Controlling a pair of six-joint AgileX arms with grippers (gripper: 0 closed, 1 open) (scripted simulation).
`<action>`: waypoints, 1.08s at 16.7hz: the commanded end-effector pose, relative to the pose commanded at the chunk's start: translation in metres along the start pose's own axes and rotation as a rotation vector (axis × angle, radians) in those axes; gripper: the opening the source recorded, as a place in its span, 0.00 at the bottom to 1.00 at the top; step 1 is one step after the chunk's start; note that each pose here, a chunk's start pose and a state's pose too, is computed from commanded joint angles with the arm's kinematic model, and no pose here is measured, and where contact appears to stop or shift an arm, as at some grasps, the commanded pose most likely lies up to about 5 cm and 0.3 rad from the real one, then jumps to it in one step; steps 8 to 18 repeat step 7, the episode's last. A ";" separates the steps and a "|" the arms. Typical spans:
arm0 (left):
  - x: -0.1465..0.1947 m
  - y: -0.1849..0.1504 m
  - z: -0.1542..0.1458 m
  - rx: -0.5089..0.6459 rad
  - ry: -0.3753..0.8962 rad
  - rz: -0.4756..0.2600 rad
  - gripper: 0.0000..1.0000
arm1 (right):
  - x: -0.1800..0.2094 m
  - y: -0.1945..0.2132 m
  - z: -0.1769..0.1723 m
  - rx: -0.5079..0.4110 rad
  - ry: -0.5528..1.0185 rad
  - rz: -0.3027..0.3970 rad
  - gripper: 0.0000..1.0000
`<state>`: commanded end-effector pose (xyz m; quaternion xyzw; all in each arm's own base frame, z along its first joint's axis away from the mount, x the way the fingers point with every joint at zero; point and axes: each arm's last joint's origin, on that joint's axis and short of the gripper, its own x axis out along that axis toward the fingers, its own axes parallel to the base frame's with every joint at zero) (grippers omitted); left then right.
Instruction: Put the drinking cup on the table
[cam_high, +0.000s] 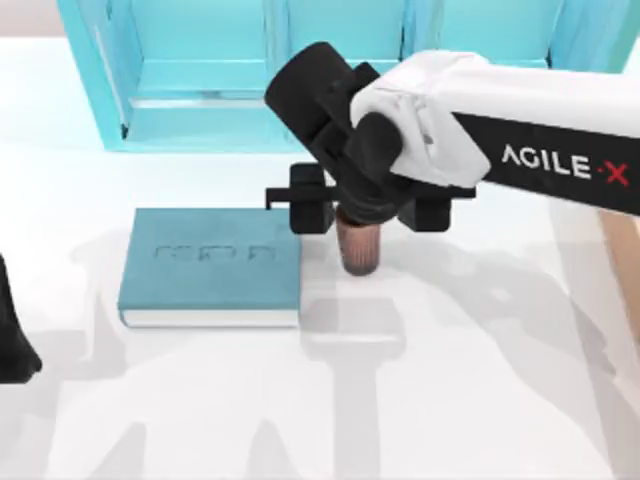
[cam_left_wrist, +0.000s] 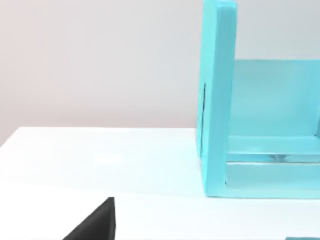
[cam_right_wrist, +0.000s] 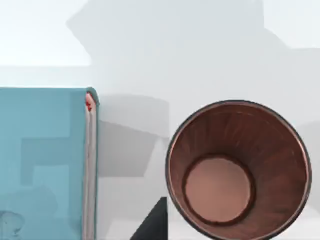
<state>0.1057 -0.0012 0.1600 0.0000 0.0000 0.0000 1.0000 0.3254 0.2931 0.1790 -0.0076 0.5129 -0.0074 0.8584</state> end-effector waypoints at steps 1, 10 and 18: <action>0.000 0.000 0.000 0.000 0.000 0.000 1.00 | 0.000 0.000 0.000 0.000 0.000 0.000 0.98; 0.000 0.000 0.000 0.000 0.000 0.000 1.00 | 0.000 0.000 0.000 0.000 0.000 0.000 1.00; 0.000 0.000 0.000 0.000 0.000 0.000 1.00 | 0.000 0.000 0.000 0.000 0.000 0.000 1.00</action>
